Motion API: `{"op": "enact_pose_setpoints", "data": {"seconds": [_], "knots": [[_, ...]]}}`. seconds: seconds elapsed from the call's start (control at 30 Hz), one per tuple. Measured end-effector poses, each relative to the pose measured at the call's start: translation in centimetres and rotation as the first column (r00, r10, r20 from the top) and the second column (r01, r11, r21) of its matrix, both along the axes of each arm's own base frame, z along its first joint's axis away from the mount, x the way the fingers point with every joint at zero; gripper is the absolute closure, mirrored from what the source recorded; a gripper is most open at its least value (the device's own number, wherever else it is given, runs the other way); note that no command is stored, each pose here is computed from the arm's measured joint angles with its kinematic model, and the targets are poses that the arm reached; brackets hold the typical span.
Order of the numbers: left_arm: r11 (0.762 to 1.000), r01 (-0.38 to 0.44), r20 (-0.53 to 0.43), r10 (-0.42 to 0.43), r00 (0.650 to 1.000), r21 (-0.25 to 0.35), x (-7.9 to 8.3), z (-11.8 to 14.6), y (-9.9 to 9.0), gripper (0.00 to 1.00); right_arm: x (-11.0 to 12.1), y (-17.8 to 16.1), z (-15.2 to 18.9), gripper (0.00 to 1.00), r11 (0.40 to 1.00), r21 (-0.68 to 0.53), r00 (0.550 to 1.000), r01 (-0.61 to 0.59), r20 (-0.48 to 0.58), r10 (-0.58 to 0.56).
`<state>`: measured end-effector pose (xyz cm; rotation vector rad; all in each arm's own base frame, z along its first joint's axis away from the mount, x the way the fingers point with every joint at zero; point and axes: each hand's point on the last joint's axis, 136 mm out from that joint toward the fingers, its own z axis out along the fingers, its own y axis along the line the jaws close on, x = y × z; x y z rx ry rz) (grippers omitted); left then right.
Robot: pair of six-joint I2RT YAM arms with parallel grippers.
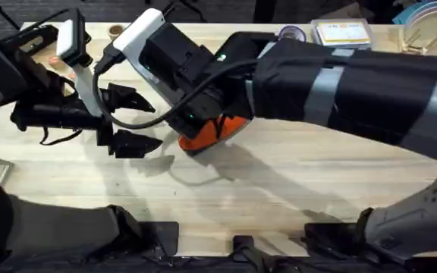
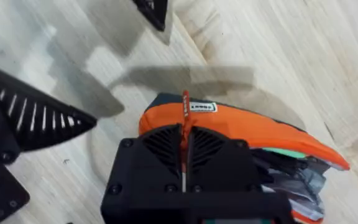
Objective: Unzip the bag, pick up the pens from the table one at a time and place them inside, then zip the bag closed.
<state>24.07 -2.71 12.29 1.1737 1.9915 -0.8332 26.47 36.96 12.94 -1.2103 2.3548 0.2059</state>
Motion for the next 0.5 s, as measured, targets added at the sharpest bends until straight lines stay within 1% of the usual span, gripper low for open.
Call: {"op": "enact_pose_setpoints", "data": {"seconds": [0.1, 0.13, 0.2, 0.37, 0.5], "knots": [[1.0, -0.009, -0.012, 0.008, 1.0, -0.028, -0.1, 0.4, -0.3, 0.007, 0.1, 0.1, 0.1, 0.971, 1.0, 0.014, 1.0, 0.025, -0.006, -0.025], [0.999, -0.013, -0.023, 0.012, 1.0, -0.044, -0.3, 0.6, -0.5, 0.007, 0.2, 0.0, 0.1, 0.97, 0.998, 0.023, 0.998, 0.061, -0.011, -0.061], [0.998, -0.015, -0.029, 0.014, 0.999, -0.055, -0.4, 0.8, -0.6, 0.008, 0.4, -0.1, 0.1, 0.971, 0.996, 0.027, 0.996, 0.087, -0.01, -0.086], [0.998, -0.015, -0.036, 0.013, 0.999, -0.066, -0.5, 0.9, -0.8, 0.007, 0.8, -0.3, 0.2, 0.97, 0.989, 0.035, 0.99, 0.143, -0.006, -0.143], [0.998, 0.008, -0.033, -0.01, 0.999, -0.067, -0.6, 0.7, -1.4, 0.007, 1.0, -0.3, 0.3, 0.97, 0.983, 0.046, 0.984, 0.179, -0.004, -0.179]]}}
